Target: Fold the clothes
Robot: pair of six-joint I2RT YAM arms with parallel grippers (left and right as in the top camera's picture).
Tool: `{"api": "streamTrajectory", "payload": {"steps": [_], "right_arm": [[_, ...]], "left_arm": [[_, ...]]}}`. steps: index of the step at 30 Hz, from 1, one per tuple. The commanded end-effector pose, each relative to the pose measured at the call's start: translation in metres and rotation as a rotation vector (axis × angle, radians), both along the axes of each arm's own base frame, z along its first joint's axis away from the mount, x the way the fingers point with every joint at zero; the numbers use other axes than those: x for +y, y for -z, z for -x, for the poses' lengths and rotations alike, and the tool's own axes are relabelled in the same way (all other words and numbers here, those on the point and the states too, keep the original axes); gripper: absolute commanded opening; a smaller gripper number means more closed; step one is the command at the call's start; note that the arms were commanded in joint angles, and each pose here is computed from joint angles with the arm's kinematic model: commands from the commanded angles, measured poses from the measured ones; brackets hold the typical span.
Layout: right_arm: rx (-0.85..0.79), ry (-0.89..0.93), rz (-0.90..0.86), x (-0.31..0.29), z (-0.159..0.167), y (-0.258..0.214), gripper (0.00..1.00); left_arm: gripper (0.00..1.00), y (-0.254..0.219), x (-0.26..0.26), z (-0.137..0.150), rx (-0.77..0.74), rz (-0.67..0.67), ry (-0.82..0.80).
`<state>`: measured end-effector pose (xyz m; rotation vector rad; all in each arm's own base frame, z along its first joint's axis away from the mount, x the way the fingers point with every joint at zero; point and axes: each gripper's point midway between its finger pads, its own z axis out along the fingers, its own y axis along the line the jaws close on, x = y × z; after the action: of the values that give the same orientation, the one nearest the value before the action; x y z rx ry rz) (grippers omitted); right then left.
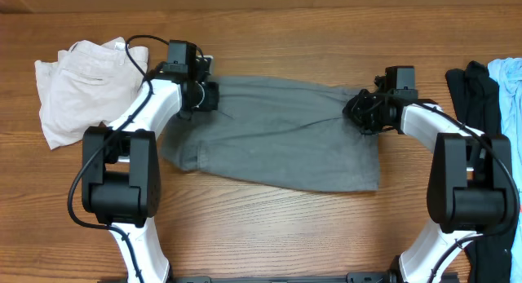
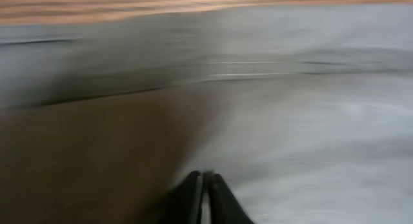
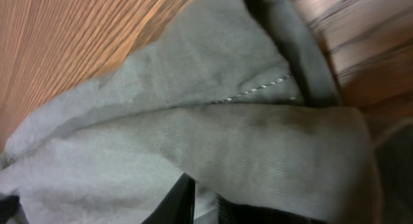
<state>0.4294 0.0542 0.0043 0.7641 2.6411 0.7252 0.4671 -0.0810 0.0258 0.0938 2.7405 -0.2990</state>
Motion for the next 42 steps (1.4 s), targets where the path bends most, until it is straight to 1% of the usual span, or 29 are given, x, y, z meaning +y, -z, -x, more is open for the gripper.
{"api": "streamTrajectory", "payload": {"steps": [1,4,6,7,8,9,11,14,15,16,18,19,20,22,25,26,29,30,31,32,33,34,35,36,38,39,42], "right_arm": [[0.046,0.085,0.105,-0.043,0.006,0.013,0.18],[0.088,0.095,0.113,-0.06,0.018,0.015,0.19],[0.122,0.121,0.088,-0.07,0.027,0.009,0.39],[0.121,0.117,0.043,-0.069,0.028,0.001,0.48],[0.093,0.084,-0.02,-0.064,0.026,-0.011,0.56],[0.04,0.032,-0.098,-0.054,0.022,-0.03,0.61],[-0.059,-0.043,-0.208,-0.04,0.019,-0.069,0.68],[-0.153,-0.095,-0.22,-0.032,0.02,-0.107,0.68],[-0.173,-0.107,-0.213,-0.029,0.022,-0.118,0.68],[-0.189,-0.123,-0.207,-0.024,0.026,-0.128,0.68],[-0.194,-0.157,-0.206,-0.011,0.035,-0.141,0.68],[-0.193,-0.183,-0.204,-0.003,0.04,-0.145,0.68],[-0.188,-0.216,-0.201,0.006,0.047,-0.148,0.68],[-0.144,-0.252,-0.192,0.02,0.059,-0.145,0.7],[-0.026,-0.264,-0.118,0.028,0.078,-0.125,0.73],[0.013,-0.266,-0.083,0.028,0.085,-0.117,0.72],[0.104,-0.288,-0.005,0.032,0.105,-0.098,0.64],[0.127,-0.294,0.005,0.034,0.111,-0.093,0.6],[0.141,-0.301,0.008,0.036,0.116,-0.089,0.58],[0.153,-0.306,0.008,0.037,0.119,-0.086,0.53],[0.166,-0.308,0.004,0.039,0.123,-0.083,0.47],[0.178,-0.309,0.002,0.04,0.126,-0.08,0.38],[0.193,-0.308,0.0,0.04,0.131,-0.076,0.24],[0.204,-0.31,-0.001,0.041,0.134,-0.073,0.16],[0.229,-0.305,0.008,0.039,0.141,-0.064,0.06],[0.245,-0.289,0.022,0.036,0.144,-0.059,0.04],[0.284,-0.241,0.053,0.028,0.151,-0.045,0.04]], "left_arm": [[0.07,-0.002,0.044,-0.013,-0.019,-0.087,-0.116],[0.05,-0.006,0.061,-0.011,0.004,-0.084,-0.149],[0.04,-0.015,0.067,-0.009,0.024,-0.065,-0.155],[0.06,-0.022,0.068,-0.009,0.03,-0.047,-0.149],[0.19,-0.031,0.068,-0.009,0.032,-0.028,-0.145],[0.27,-0.043,0.067,-0.01,0.031,-0.006,-0.141],[0.3,-0.072,0.061,-0.013,0.008,0.032,-0.126],[0.33,-0.108,0.044,-0.012,-0.029,0.101,-0.076],[0.37,-0.119,0.037,-0.008,-0.038,0.124,-0.056],[0.43,-0.125,0.032,-0.004,-0.036,0.131,-0.046],[0.63,-0.126,0.028,0.007,0.001,0.131,-0.048],[0.8,-0.123,0.027,0.014,0.037,0.135,-0.06],[0.87,-0.116,0.026,0.023,0.088,0.146,-0.078],[0.94,-0.103,0.021,0.036,0.168,0.174,-0.069],[1.0,-0.074,0.014,0.049,0.25,0.2,-0.015],[1.0,-0.065,0.012,0.052,0.272,0.207,-0.002],[1.0,-0.035,0.015,0.053,0.327,0.2,-0.01],[1.0,-0.024,0.016,0.049,0.337,0.203,-0.016],[1.0,-0.017,0.017,0.047,0.341,0.204,-0.023],[1.0,-0.009,0.017,0.045,0.345,0.206,-0.024],[1.0,-0.003,0.017,0.043,0.348,0.209,-0.023],[1.0,0.004,0.016,0.042,0.356,0.213,-0.022],[1.0,0.01,0.016,0.042,0.363,0.212,-0.023],[1.0,0.015,0.015,0.042,0.371,0.216,-0.022],[1.0,0.023,0.009,0.043,0.388,0.251,-0.008],[1.0,0.026,0.005,0.044,0.393,0.274,0.008],[1.0,0.035,-0.007,0.05,0.423,0.342,0.048]]}}
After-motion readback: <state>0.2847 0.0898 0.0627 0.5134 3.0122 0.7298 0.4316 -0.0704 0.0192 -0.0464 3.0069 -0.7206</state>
